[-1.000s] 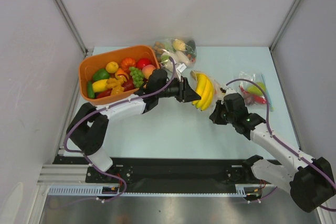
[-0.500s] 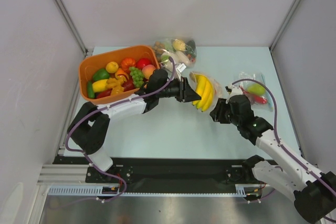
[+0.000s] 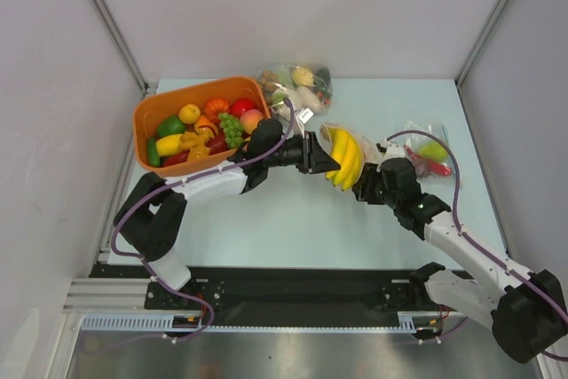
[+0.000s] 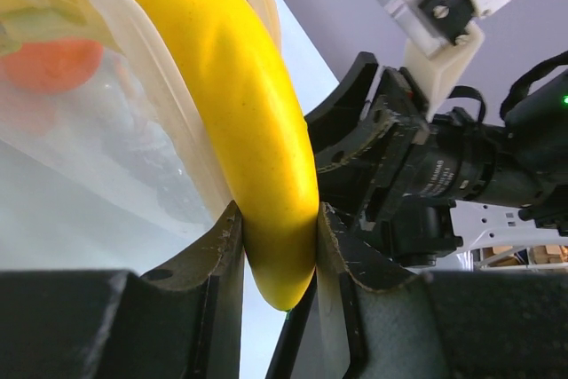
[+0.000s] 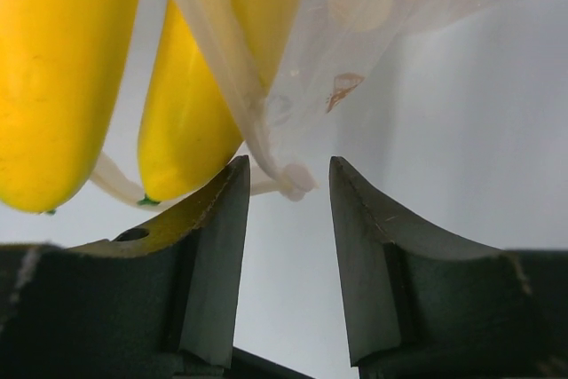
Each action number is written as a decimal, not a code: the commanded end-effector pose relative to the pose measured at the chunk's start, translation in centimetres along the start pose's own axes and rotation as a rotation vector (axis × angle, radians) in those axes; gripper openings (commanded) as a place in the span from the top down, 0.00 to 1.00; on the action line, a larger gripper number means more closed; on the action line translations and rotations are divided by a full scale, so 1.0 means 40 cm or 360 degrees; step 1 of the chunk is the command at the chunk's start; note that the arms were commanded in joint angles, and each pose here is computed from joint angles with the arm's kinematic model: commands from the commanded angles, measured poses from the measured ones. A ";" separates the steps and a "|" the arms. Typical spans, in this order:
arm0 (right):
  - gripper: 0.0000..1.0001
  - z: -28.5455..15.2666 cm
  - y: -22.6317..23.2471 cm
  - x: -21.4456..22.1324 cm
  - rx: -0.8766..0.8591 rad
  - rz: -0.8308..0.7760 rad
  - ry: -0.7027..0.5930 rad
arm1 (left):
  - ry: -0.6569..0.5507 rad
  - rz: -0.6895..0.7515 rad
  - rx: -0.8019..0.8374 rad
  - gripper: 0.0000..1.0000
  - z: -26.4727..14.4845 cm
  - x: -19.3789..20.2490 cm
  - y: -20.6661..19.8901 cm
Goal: Open the zip-top bag and remove the fake food
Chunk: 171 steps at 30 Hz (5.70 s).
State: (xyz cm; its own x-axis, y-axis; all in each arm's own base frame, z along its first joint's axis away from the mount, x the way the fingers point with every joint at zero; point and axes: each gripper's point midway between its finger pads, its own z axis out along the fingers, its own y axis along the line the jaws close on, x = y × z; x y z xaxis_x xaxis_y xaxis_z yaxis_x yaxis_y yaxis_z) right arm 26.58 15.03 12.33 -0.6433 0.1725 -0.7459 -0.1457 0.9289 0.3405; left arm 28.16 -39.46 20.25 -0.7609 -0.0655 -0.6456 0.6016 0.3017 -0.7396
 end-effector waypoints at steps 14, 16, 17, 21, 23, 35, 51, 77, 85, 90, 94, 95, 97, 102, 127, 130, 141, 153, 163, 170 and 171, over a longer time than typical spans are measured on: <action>1.00 0.042 0.002 -0.021 -0.0037 -0.0101 -0.0142 | -0.0092 0.0019 0.0162 1.00 0.001 -0.047 -0.056; 1.00 0.032 0.002 -0.019 -0.0038 -0.0105 -0.0134 | -0.0100 0.0014 0.0146 1.00 0.008 -0.049 -0.048; 1.00 0.028 0.003 -0.018 -0.0043 -0.0107 -0.0126 | -0.0120 0.0014 0.0135 1.00 0.010 -0.059 -0.046; 1.00 0.011 0.007 -0.002 -0.0069 -0.0104 -0.0085 | -0.0160 0.0019 0.0123 1.00 0.020 -0.082 -0.045; 1.00 0.002 0.015 0.008 -0.0095 -0.0092 -0.0056 | -0.0182 0.0032 0.0116 1.00 0.024 -0.095 -0.044; 1.00 0.023 -0.023 0.041 0.0055 -0.0062 0.0007 | -0.0226 -0.0023 0.0218 1.00 0.008 -0.115 -0.083; 1.00 0.025 -0.067 -0.056 0.0211 -0.0028 -0.0132 | 0.0161 0.0090 0.0216 1.00 -0.090 0.035 -0.103; 1.00 0.019 -0.153 -0.095 0.0251 0.0050 -0.0141 | 0.0438 0.0716 0.0464 0.99 -0.352 0.143 -0.273; 1.00 0.013 -0.162 -0.094 0.0257 0.0047 -0.0134 | -0.0130 0.0717 0.0092 1.00 -0.440 -0.083 -0.191; 1.00 0.018 -0.163 -0.094 0.0242 0.0060 -0.0130 | -0.0340 0.0632 -0.0372 1.00 -0.502 -0.211 -0.081; 1.00 0.013 -0.163 -0.097 0.0239 0.0056 -0.0136 | -0.0411 0.0530 -0.0814 1.00 -0.598 -0.281 0.020; 1.00 0.011 -0.164 -0.096 0.0238 0.0057 -0.0138 | -0.0411 0.0546 -0.0973 1.00 -0.628 -0.292 0.058; 1.00 0.010 -0.165 -0.093 0.0233 0.0058 -0.0134 | -0.0397 0.0488 -0.1149 1.00 -0.684 -0.292 0.103; 1.00 0.006 -0.163 -0.097 0.0219 0.0066 -0.0145 | -0.0419 0.0421 -0.1418 1.00 -0.792 -0.283 0.199; 1.00 -0.007 -0.164 -0.086 0.0193 0.0060 -0.0127 | -0.0175 0.0070 -0.1761 0.51 -0.929 -0.168 0.396; 1.00 -0.008 -0.165 -0.082 0.0191 0.0061 -0.0124 | -0.0205 0.0091 -0.1761 0.32 -0.932 -0.169 0.382; 1.00 -0.010 -0.167 -0.072 0.0191 0.0068 -0.0114 | -0.0346 0.0227 -0.1773 0.21 -0.957 -0.254 0.296; 1.00 -0.013 -0.163 -0.079 0.0182 0.0071 -0.0124 | -0.0436 0.0440 -0.1796 0.22 -0.945 -0.336 0.191; 1.00 -0.023 -0.153 -0.084 0.0160 0.0085 -0.0135 | -0.0361 0.0675 -0.1374 0.23 -0.643 -0.353 0.039; 1.00 -0.031 -0.121 -0.084 0.0091 0.0108 -0.0141 | -0.0279 0.0638 -0.0859 0.23 -0.393 -0.252 -0.056; 1.00 -0.031 -0.114 -0.085 0.0079 0.0106 -0.0142 | -0.0243 0.0621 -0.0802 0.23 -0.357 -0.225 -0.064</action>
State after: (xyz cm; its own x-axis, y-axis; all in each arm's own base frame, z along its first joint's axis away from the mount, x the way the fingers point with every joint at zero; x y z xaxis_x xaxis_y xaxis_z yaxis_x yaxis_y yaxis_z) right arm 28.38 8.86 12.46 -0.6057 0.2430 -0.7577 -0.0351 0.9432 0.3304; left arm 30.70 -22.02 30.35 -0.4361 0.0972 -0.8946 0.5590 0.8084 -0.1847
